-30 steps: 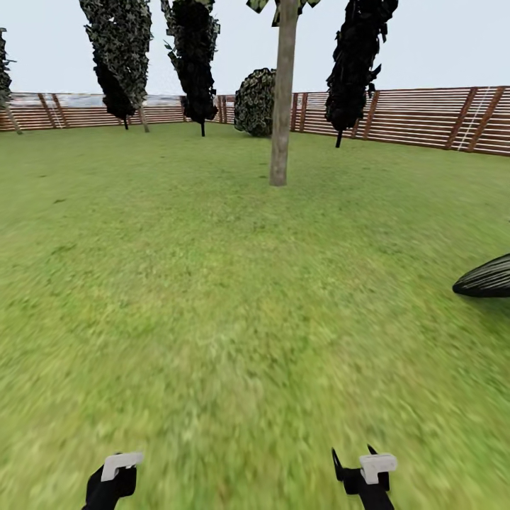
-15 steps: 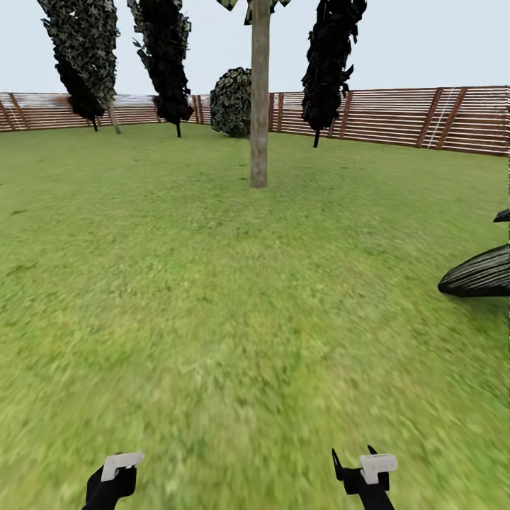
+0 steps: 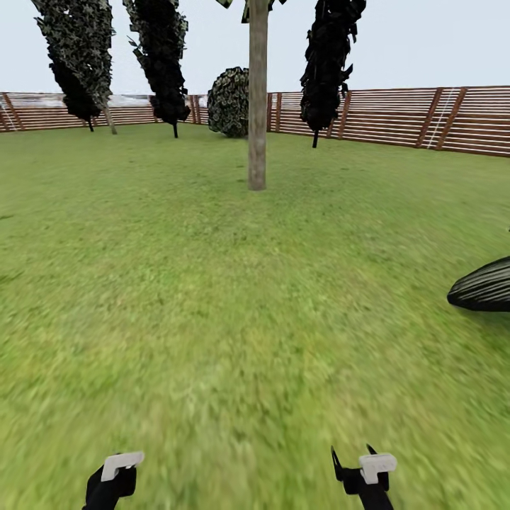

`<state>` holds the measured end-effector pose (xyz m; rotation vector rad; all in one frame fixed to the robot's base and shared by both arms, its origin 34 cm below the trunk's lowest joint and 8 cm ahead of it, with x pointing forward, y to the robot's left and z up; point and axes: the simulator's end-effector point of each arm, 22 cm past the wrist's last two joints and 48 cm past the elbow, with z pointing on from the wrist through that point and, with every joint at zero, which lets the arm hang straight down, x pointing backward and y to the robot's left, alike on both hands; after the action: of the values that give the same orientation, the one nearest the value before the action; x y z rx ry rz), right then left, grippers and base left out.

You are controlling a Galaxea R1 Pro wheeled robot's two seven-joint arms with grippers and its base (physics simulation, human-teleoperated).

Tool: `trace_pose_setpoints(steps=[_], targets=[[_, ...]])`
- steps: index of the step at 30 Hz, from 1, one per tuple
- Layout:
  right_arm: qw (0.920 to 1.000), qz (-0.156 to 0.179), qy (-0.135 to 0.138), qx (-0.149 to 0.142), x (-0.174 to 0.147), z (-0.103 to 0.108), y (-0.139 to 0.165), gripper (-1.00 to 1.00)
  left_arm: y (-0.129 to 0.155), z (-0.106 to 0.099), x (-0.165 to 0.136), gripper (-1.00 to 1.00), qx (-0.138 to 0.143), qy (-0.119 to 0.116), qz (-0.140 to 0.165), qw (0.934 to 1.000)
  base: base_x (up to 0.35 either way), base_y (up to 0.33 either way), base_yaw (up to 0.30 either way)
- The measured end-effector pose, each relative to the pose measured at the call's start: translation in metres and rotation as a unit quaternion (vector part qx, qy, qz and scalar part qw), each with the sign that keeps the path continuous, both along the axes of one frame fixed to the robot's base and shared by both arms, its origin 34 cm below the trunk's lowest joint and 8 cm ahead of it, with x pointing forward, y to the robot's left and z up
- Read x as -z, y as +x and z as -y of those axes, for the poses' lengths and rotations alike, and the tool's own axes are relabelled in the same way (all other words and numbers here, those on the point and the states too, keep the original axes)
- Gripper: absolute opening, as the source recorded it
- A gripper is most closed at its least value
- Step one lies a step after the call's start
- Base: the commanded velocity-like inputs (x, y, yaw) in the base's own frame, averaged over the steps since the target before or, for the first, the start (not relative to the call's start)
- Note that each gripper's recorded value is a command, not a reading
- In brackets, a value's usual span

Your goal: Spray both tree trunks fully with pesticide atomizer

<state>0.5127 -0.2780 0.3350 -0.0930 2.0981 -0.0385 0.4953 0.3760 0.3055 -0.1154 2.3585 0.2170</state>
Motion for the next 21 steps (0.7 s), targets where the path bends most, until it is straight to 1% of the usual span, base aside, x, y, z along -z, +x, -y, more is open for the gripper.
trace_pose_setpoints(steps=[21], targets=[[1.0, 0.0, -0.001, 0.0, 0.0, 0.0008, 0.0, 1.0, 0.0005, 0.0001, -0.0003, -1.0, 0.0, 0.0, 0.001, 1.0, 0.339, 0.0, 0.0]])
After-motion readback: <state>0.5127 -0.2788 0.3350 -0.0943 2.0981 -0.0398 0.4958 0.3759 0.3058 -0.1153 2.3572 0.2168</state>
